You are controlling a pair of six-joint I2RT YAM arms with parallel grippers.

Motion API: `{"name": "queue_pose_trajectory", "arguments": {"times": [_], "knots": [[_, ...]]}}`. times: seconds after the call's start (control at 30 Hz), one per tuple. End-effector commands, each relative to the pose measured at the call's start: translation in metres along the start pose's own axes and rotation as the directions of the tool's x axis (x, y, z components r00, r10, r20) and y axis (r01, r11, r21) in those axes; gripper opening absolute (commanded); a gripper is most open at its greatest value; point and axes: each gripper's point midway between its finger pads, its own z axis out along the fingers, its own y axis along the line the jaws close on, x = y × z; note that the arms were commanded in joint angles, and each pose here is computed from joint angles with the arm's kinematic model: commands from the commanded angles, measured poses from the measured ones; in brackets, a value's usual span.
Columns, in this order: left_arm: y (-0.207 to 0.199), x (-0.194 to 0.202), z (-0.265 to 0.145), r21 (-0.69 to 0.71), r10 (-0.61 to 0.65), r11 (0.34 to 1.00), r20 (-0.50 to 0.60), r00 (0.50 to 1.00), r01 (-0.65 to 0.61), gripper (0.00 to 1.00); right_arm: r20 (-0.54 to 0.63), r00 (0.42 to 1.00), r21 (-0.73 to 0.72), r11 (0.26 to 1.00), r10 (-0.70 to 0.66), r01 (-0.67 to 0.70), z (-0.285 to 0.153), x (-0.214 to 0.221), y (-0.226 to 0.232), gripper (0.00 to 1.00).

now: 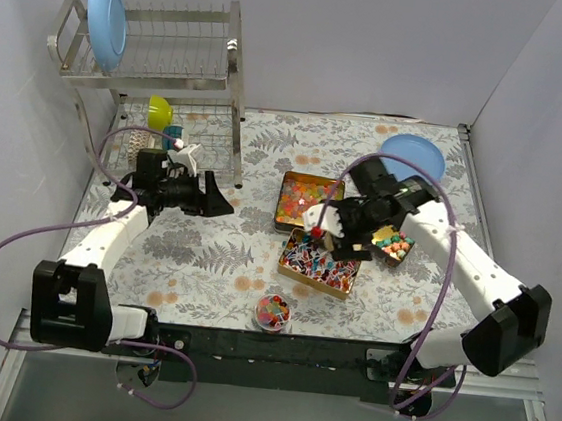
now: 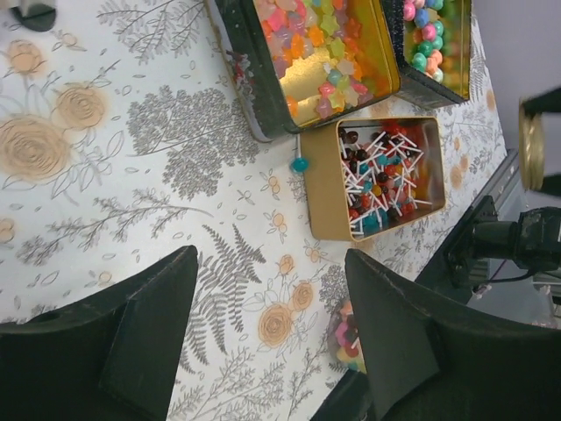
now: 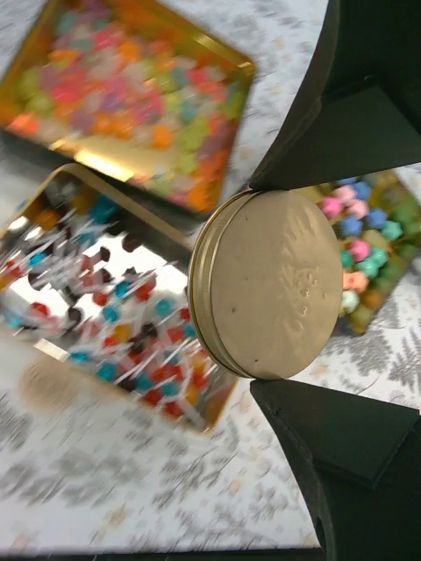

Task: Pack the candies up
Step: Pick up the bottle lid at the center of the board, then close the bottle lid on the packing bottle.

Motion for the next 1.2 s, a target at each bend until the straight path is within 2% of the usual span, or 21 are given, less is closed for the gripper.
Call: {"name": "queue_pose_trajectory", "arguments": {"times": [0.0, 0.13, 0.3, 0.4, 0.57, 0.8, 1.17], "knots": [[0.013, 0.005, -0.026, -0.095, 0.0, 0.995, 0.017, 1.0, 0.002, 0.68, 0.065, 0.997, -0.139, 0.989, -0.038, 0.046, 0.03, -0.068, 0.034, 0.81], [0.031, -0.01, -0.046, -0.201, -0.005, 0.979, 0.099, 0.995, 0.025, 0.69, 0.067, 0.99, -0.232, 0.963, -0.127, 0.139, 0.063, -0.097, 0.062, 0.8], [0.047, -0.02, -0.062, -0.227, -0.072, 0.967, 0.186, 0.98, 0.114, 0.69, 0.048, 0.966, -0.325, 0.911, -0.254, 0.256, 0.095, -0.114, 0.098, 0.8], [0.047, -0.029, -0.07, -0.239, -0.049, 0.966, 0.219, 0.974, 0.103, 0.69, 0.042, 0.958, -0.349, 0.894, -0.284, 0.28, 0.108, -0.123, 0.107, 0.8], [0.048, -0.036, -0.077, -0.263, -0.014, 0.961, 0.255, 0.967, 0.083, 0.69, 0.043, 0.952, -0.367, 0.882, -0.302, 0.296, 0.129, -0.138, 0.11, 0.8], [0.051, -0.037, -0.083, -0.262, -0.025, 0.96, 0.286, 0.958, 0.103, 0.69, 0.057, 0.943, -0.401, 0.857, -0.328, 0.323, 0.148, -0.155, 0.119, 0.8], [0.051, -0.035, -0.087, -0.257, -0.028, 0.96, 0.3, 0.953, 0.109, 0.69, 0.071, 0.947, -0.461, 0.832, -0.313, 0.309, 0.147, -0.159, 0.137, 0.81]]}}
